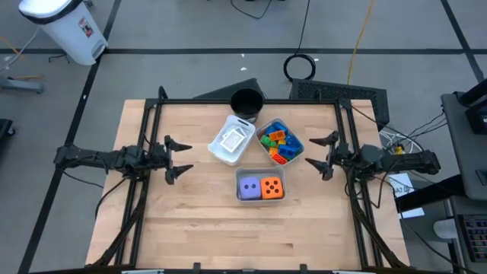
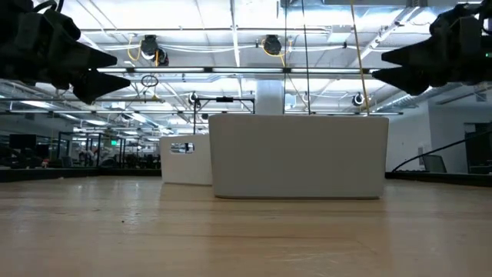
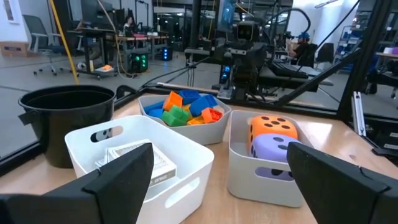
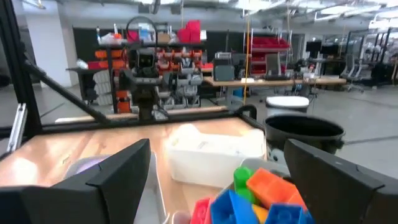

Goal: Pick & Place Toys
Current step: Return to Home Position

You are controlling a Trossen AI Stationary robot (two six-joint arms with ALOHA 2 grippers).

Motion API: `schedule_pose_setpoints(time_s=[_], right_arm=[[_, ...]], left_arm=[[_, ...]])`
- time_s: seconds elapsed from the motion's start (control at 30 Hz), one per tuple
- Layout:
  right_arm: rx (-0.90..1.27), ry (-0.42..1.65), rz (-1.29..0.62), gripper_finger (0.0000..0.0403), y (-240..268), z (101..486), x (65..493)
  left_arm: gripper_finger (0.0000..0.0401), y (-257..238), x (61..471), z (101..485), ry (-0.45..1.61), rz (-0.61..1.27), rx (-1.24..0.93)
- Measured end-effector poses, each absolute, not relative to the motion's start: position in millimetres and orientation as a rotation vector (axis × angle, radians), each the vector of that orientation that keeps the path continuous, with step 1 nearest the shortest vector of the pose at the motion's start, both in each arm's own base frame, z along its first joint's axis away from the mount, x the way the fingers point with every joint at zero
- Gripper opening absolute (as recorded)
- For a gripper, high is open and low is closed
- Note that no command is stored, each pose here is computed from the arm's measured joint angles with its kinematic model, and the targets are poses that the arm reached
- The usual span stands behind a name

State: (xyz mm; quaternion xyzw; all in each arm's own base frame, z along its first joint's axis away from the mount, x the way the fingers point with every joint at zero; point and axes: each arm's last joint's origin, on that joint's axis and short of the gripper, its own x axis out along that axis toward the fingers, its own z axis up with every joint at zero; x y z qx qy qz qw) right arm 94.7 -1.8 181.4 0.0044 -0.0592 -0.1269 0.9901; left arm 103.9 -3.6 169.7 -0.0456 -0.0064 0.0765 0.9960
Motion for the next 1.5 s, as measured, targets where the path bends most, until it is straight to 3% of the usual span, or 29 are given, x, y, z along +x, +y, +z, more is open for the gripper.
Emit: schedule_pose_setpoints(time_s=[1.5], right_arm=[[-0.020, -0.084, -0.257, 0.0345, -1.7, 177.3, 95.5]], left_arm=[[0.0374, -3.5, 103.9, 167.1, 0.018, 0.158, -0.078]])
